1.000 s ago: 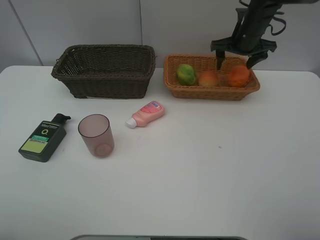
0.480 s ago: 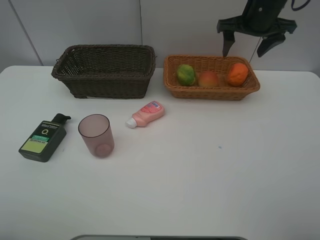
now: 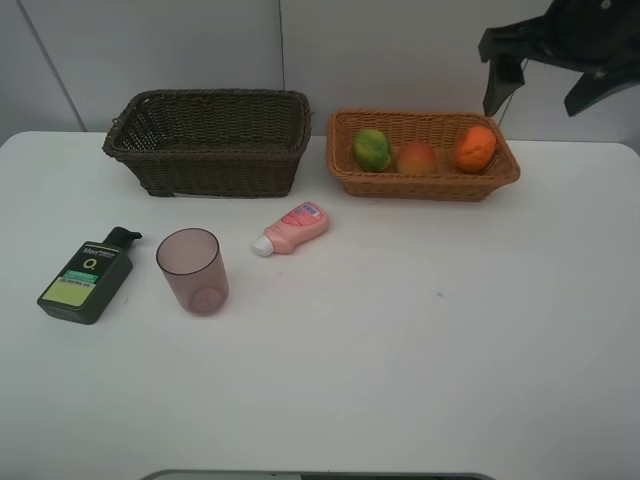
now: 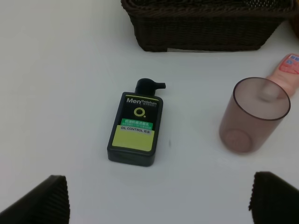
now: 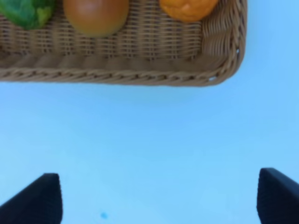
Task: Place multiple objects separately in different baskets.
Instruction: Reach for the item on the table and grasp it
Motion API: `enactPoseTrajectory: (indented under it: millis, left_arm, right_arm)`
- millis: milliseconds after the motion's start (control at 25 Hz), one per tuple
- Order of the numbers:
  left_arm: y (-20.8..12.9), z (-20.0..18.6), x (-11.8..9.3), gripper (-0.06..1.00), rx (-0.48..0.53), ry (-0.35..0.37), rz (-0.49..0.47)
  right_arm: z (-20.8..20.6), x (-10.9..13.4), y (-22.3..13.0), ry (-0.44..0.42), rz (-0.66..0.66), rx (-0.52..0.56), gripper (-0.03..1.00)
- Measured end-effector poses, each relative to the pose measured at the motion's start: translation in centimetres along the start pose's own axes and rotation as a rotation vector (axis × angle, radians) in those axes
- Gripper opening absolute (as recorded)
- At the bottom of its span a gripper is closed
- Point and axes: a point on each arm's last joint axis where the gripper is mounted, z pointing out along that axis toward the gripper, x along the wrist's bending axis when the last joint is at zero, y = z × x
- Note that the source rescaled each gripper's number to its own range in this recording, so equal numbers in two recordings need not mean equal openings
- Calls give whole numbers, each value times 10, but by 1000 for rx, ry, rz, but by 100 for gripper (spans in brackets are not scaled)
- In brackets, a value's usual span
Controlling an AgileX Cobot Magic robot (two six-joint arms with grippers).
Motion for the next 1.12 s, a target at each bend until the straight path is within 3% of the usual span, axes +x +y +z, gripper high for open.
enactPoseTrajectory:
  millis: [360,680,960,1120]
  left_arm:
    - [0,0,0,99,0,0,0]
    - [0,0,0,99,0,0,0]
    - [0,0,0,99,0,0,0]
    - [0,0,0,99,0,0,0]
  right_arm:
    - [-74,-14,-79,71,-27,-192,78]
    - [-100,-42,-167,94,-16,-329,78]
    - [-118,-63,-229,117,-30,-517,78]
    - [-127,-68,-259,176,-59,-602,78]
